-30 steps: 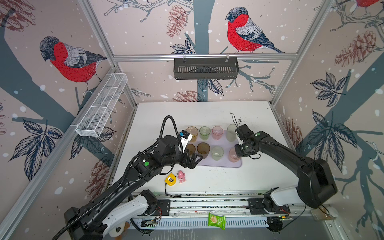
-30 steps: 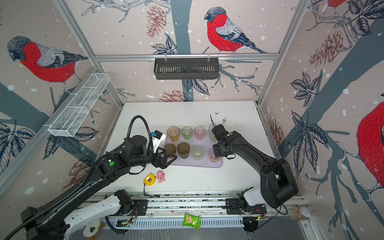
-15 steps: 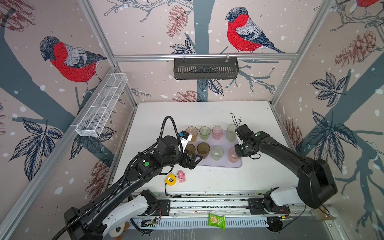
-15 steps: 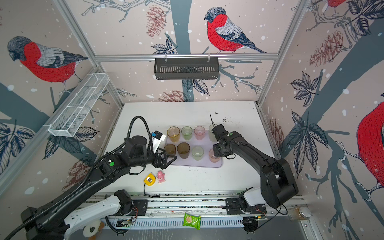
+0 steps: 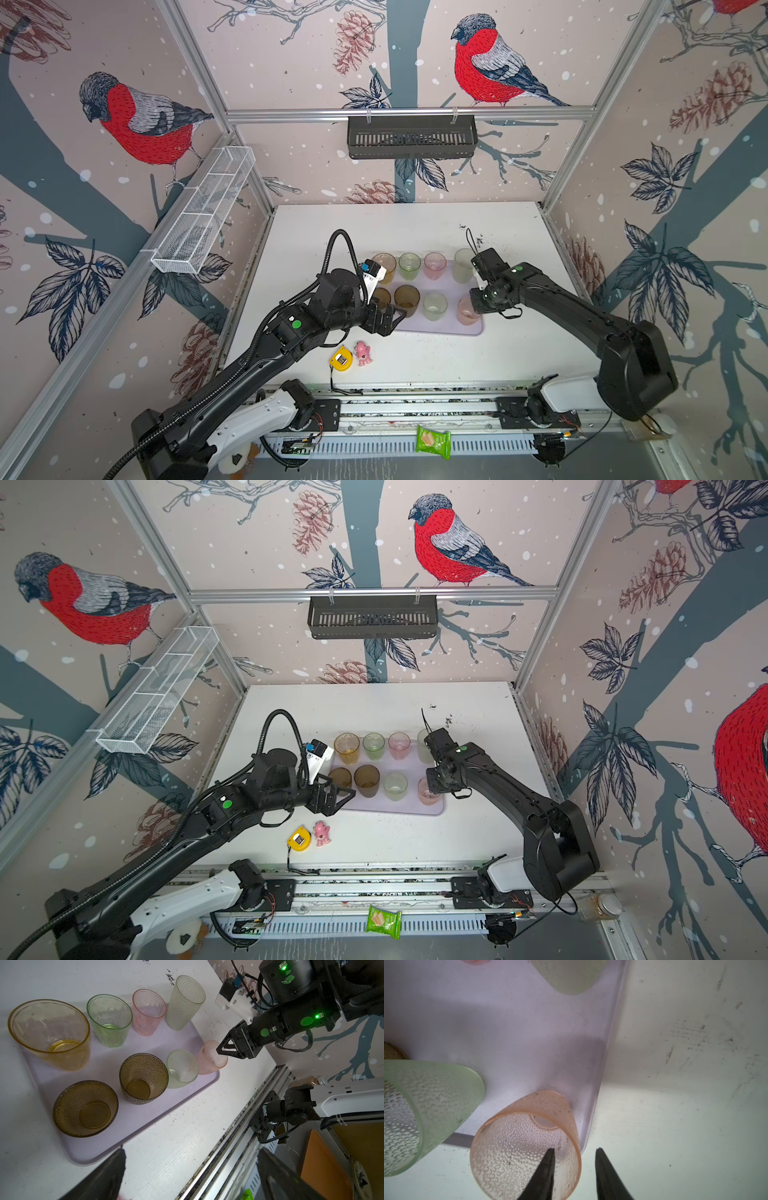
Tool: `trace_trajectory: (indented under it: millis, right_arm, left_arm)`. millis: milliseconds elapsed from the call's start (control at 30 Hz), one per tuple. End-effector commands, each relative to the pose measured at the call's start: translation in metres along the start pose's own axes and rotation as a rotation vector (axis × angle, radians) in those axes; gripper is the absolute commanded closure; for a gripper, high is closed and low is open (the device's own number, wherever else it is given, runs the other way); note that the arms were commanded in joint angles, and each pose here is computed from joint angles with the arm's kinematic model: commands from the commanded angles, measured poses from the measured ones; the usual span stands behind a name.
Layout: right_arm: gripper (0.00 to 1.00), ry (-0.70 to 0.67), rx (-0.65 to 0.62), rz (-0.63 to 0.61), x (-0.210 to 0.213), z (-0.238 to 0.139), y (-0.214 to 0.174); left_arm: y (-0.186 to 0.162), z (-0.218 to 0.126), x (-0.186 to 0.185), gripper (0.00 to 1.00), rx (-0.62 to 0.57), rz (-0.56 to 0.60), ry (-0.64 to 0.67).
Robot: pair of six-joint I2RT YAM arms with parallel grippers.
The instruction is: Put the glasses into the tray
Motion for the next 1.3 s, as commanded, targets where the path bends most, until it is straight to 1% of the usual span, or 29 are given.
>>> trace_trajectory:
  millis: [0,233,367,633,867,1033,1167,1267]
  right_arm:
    - [0.61,-0.010,-0.023,0.015,-0.001,-0.004,0.004]
    - [0.56,-0.011,-0.076,0.030,-0.003,-0.020,0.010]
    - [0.53,0.007,-0.134,0.043,-0.003,-0.035,0.015]
    - [0.50,0.055,-0.294,0.073,-0.003,-0.074,0.032]
    - [0.47,0.091,-0.381,0.086,-0.003,-0.097,0.040]
    - [0.40,0.112,-0.485,0.117,-0.008,-0.115,0.046]
    - [0.33,0.127,-0.557,0.163,-0.017,-0.127,0.051]
    - [0.31,0.128,-0.557,0.188,-0.024,-0.125,0.052]
  left_arm:
    - [0.014,-0.002,-0.004,0.02,-0.049,0.022,-0.012]
    - [0.020,-0.001,-0.005,0.02,-0.055,0.030,-0.013]
    - [0.025,-0.001,-0.007,0.02,-0.065,0.028,-0.022]
    - [0.033,-0.001,-0.006,0.02,-0.077,0.015,-0.025]
    - [0.036,0.003,0.002,0.02,-0.061,-0.017,0.007]
    - [0.040,0.002,0.007,0.02,-0.075,-0.047,0.026]
    - [0.040,-0.002,0.022,0.02,-0.087,-0.101,0.091]
    - [0.040,-0.009,0.035,0.02,-0.105,-0.149,0.111]
Point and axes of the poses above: each gripper's point midway between its finger pads, its own z axis out along the fingers, its own x axis along the line the jaws close on, y = z × x, the point moved 3 cm from there along -z, back along the fingers, and after that the axes turned 8 degrees about z, right-handed, at the moved point
